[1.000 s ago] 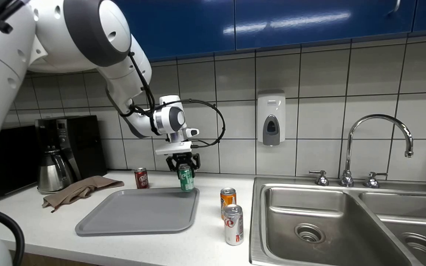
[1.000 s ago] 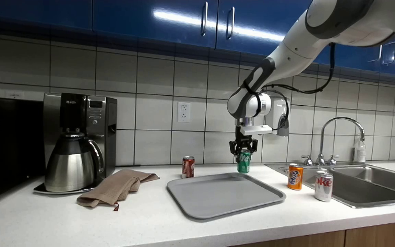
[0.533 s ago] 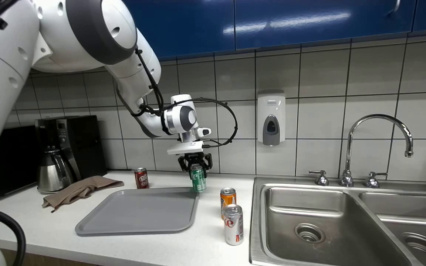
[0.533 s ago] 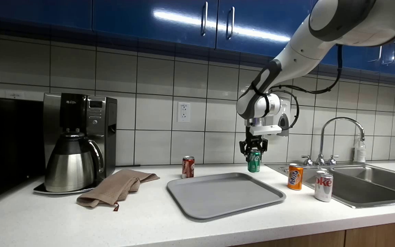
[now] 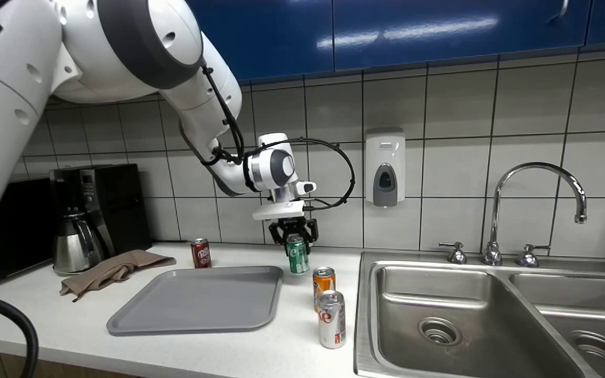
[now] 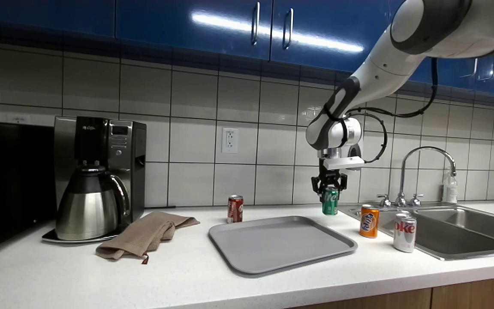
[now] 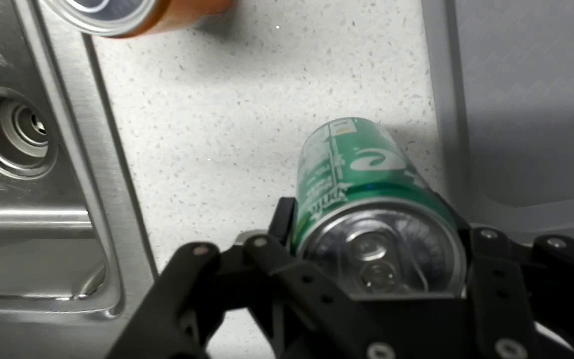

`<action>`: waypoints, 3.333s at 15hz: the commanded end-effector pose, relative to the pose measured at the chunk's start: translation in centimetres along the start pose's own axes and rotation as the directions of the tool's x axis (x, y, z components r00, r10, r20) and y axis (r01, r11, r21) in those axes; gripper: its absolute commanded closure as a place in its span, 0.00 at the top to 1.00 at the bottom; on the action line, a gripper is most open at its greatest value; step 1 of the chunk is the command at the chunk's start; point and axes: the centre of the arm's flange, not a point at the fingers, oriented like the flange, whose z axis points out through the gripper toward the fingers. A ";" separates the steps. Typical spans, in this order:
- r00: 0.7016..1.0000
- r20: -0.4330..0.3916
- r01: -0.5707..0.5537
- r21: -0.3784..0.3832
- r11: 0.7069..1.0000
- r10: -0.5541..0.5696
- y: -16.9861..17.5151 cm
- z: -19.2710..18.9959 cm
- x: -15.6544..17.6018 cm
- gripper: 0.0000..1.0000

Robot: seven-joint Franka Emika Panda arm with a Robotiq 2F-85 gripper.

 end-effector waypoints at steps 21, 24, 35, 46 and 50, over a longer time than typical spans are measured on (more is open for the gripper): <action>0.999 0.038 -0.001 0.020 1.000 0.000 1.1 2.6 -1.0 0.92; 0.999 0.037 0.002 0.022 1.000 -0.002 0.9 2.5 -1.1 1.00; 0.999 -0.029 -0.013 0.007 1.000 0.014 2.5 -1.4 -1.6 1.00; 0.985 -0.169 -0.022 -0.015 1.000 0.019 2.7 -4.5 -5.9 1.00; 0.978 -0.207 -0.023 -0.043 0.999 0.013 2.0 -5.5 -8.0 1.00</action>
